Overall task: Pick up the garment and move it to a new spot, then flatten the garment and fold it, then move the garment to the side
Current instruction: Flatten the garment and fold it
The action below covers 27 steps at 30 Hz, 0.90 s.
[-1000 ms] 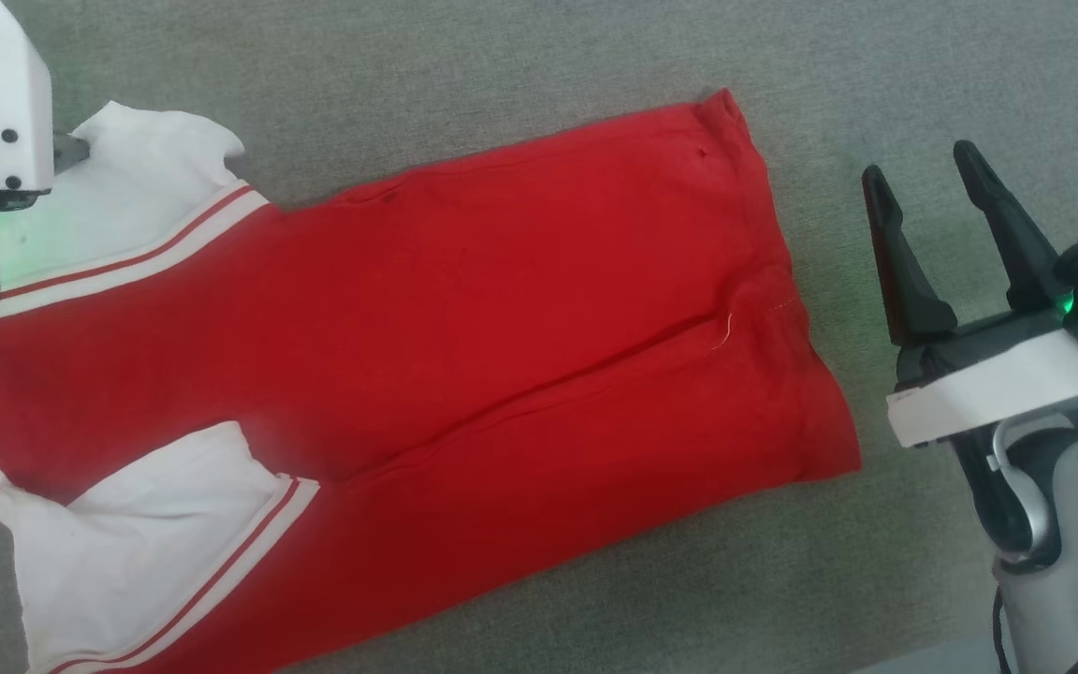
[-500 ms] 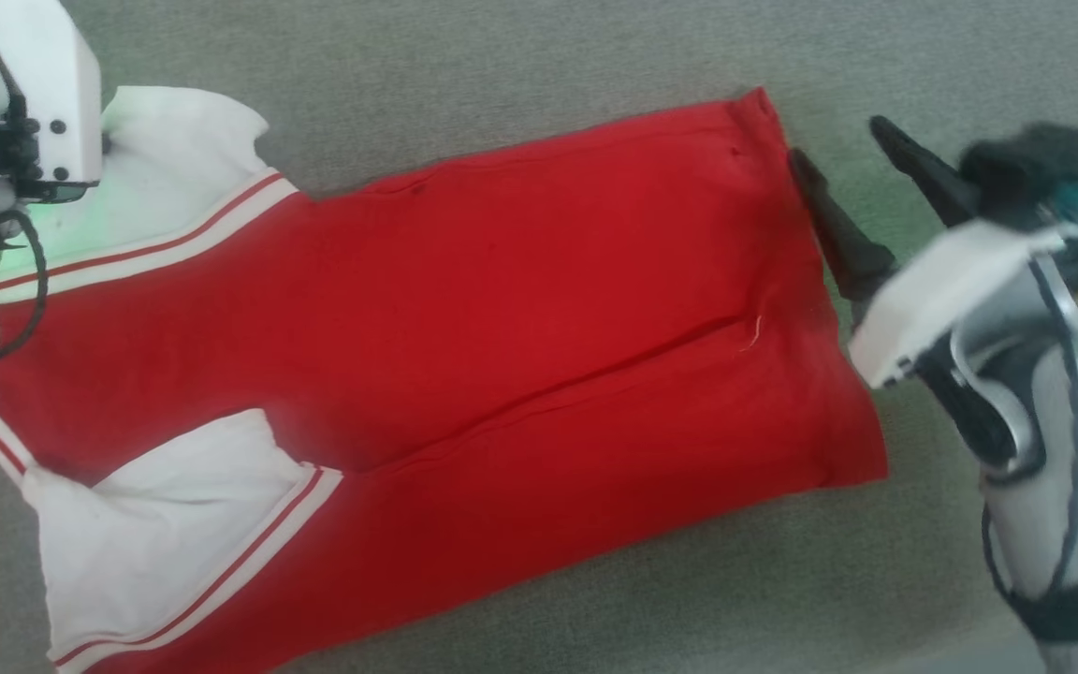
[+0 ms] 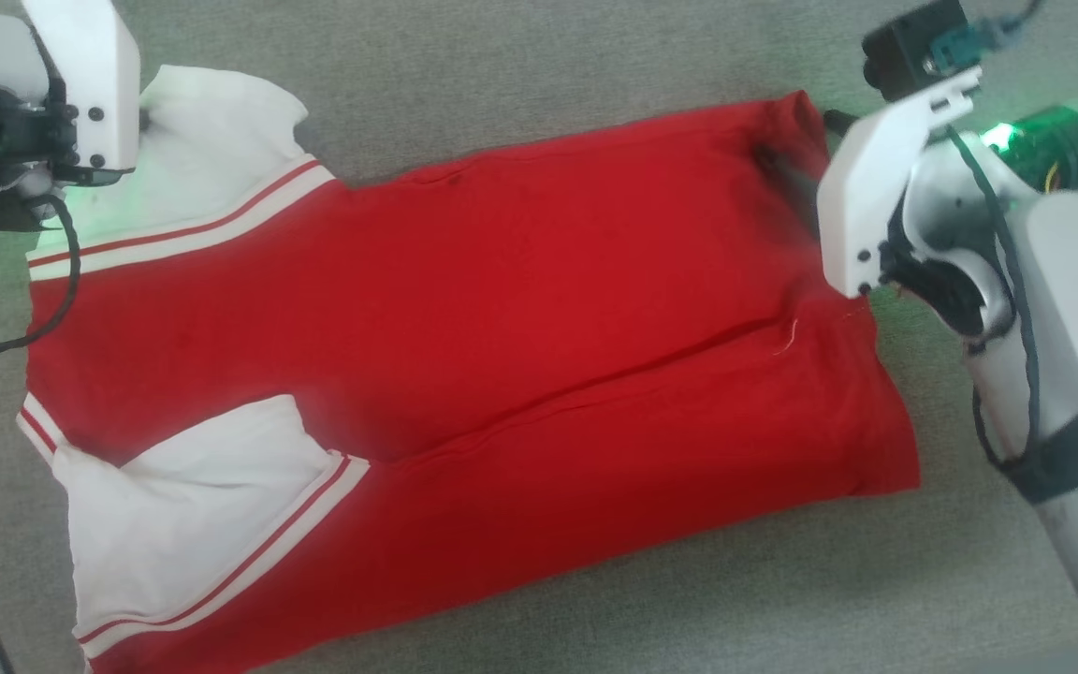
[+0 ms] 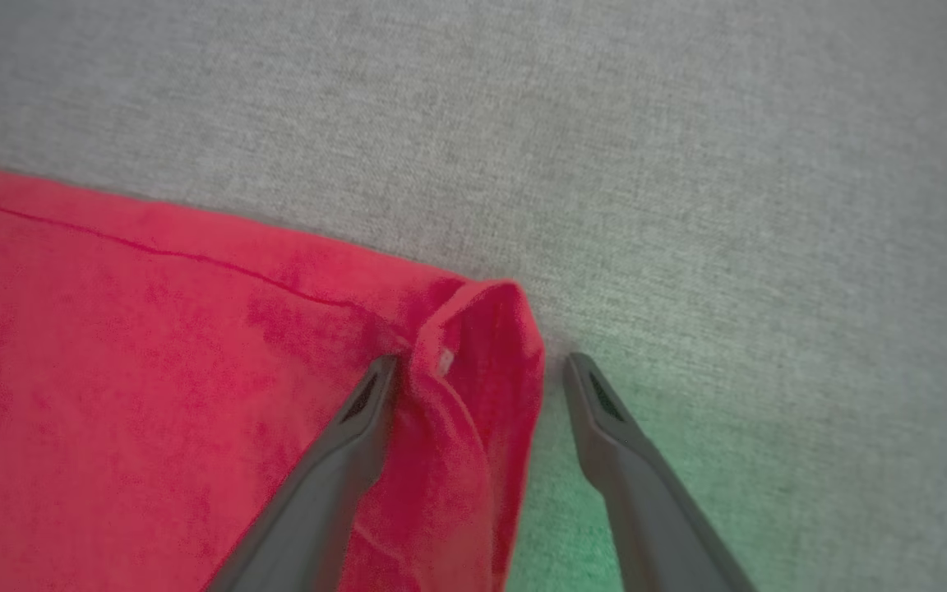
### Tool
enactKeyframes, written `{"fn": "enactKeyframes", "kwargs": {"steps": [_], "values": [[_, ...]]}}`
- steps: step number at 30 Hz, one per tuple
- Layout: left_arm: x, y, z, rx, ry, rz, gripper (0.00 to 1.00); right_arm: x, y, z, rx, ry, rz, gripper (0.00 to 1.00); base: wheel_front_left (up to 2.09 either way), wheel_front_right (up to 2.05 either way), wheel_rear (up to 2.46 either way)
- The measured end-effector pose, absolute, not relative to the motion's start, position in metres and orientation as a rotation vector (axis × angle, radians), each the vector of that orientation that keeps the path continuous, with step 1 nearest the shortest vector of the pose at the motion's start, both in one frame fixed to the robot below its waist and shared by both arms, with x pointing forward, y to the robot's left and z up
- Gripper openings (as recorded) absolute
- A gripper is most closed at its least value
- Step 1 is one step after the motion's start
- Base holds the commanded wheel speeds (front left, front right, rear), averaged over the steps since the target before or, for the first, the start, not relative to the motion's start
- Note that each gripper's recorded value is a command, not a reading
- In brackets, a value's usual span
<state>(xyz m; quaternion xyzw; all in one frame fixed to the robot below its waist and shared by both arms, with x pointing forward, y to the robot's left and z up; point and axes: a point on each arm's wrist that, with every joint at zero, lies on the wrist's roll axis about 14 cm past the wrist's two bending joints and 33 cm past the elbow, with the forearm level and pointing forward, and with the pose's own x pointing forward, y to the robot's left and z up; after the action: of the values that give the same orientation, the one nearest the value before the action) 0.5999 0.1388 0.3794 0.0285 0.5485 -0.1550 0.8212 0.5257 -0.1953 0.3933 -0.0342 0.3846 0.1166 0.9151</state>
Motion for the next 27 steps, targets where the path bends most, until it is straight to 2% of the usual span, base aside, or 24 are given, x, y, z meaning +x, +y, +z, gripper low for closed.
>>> {"fn": "enactKeyframes", "kwargs": {"steps": [2, 3, 4, 18, 27], "values": [[0.601, 0.139, 0.380, 0.061, 1.152, -0.331, 0.00, 0.529, -0.192, 0.391, -0.080, 0.815, 0.254, 1.00, 0.00, 0.00, 0.00], [0.602, 0.138, 0.380, 0.062, 1.145, -0.335, 0.00, 0.530, -0.190, 0.390, -0.082, 0.828, 0.261, 0.47, 0.00, 0.00, 0.00], [0.602, 0.138, 0.381, 0.061, 1.136, -0.337, 0.00, 0.530, -0.189, 0.388, -0.097, 0.844, 0.270, 0.00, 0.00, 0.00, 0.00], [0.600, 0.147, 0.432, 0.078, 0.992, -0.348, 0.00, 0.535, -0.189, 0.409, -0.142, 0.788, 0.300, 0.00, 0.00, 0.00, 0.00], [0.570, 0.155, 0.479, 0.132, 0.940, -0.349, 0.00, 0.524, -0.186, 0.429, -0.164, 0.744, 0.331, 0.00, 0.00, 0.00, 0.00]]}}
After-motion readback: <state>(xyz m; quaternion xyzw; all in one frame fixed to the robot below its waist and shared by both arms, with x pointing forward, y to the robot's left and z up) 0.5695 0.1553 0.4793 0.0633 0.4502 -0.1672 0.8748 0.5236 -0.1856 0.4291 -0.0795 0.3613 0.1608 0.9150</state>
